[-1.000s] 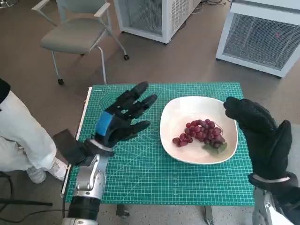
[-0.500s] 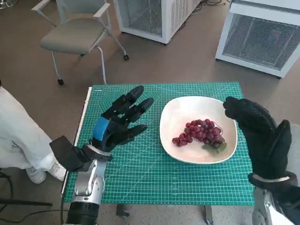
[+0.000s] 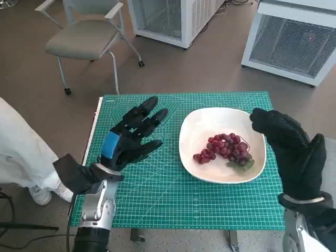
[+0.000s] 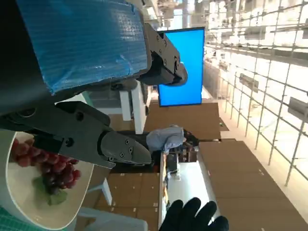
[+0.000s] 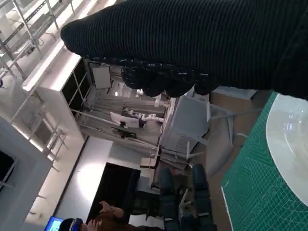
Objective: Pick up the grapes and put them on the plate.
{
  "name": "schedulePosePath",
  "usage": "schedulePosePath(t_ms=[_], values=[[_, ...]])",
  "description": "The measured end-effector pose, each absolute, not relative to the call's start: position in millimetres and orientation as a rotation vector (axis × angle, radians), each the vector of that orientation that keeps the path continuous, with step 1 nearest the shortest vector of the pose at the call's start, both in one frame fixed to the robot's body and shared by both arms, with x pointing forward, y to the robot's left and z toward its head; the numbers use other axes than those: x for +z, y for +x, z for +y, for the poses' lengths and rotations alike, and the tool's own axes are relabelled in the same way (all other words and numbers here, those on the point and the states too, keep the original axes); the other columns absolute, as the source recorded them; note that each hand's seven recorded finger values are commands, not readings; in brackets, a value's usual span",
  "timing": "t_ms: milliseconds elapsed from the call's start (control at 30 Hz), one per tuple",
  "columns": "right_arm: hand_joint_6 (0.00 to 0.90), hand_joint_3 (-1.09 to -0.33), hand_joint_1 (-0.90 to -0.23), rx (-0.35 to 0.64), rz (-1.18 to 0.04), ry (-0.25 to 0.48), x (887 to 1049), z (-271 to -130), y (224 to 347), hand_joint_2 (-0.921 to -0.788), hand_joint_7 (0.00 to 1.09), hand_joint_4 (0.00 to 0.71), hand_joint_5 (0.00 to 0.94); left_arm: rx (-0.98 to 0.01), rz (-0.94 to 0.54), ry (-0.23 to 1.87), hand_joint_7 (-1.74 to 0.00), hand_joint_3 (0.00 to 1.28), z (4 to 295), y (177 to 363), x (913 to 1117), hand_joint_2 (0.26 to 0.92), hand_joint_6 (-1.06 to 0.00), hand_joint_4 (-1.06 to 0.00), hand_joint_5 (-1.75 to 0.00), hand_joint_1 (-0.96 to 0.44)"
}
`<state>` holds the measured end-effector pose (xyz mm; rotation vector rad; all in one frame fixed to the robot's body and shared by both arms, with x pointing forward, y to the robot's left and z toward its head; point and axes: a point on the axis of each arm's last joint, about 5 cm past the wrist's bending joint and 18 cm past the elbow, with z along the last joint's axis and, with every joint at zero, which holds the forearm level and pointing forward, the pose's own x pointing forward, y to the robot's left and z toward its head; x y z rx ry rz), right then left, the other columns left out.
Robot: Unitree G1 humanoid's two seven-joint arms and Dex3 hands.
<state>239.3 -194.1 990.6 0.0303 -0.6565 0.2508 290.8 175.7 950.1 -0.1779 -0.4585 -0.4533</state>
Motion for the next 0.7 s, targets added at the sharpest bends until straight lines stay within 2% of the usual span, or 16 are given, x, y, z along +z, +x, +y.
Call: schedulePosePath(t_ms=[133, 700], values=[[0.149, -0.605, -0.537, 0.251, -0.657, 0.029, 990.7, -194.1, 239.3, -0.921, 0.88, 0.308, 0.375, -0.459, -0.46, -0.174, 0.0, 0.04, 176.4, 289.2, 949.1, 0.921, -0.23, -0.09, 0.0, -0.31], [0.145, -0.608, -0.536, 0.252, -0.659, 0.028, 990.7, -194.1, 239.2, -0.921, 0.88, 0.306, 0.373, -0.488, -0.448, -0.168, 0.0, 0.05, 179.6, 286.1, 944.1, 0.921, -0.23, -0.13, -0.01, -0.34]])
